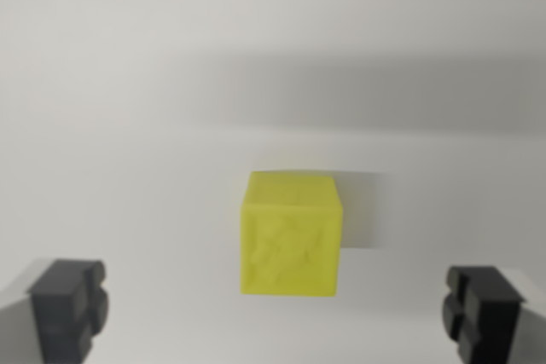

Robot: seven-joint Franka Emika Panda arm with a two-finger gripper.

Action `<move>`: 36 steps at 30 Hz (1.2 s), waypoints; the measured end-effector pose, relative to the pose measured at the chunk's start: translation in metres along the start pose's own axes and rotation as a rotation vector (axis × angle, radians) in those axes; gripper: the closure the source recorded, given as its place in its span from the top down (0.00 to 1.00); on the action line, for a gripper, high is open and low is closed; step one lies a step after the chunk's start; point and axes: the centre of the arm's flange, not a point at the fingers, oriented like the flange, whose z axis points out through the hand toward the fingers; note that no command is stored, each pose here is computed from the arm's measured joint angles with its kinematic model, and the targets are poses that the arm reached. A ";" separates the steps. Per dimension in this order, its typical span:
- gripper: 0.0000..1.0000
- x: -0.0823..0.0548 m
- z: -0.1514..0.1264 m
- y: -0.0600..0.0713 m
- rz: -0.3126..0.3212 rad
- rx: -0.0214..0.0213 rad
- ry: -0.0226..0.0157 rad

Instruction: Pick yellow cube

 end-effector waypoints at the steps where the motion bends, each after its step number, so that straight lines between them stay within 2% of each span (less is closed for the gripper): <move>1: 1.00 -0.001 0.002 0.001 0.000 0.0007 0.0010; 36: 1.00 -0.035 0.092 0.042 0.001 0.0164 0.0258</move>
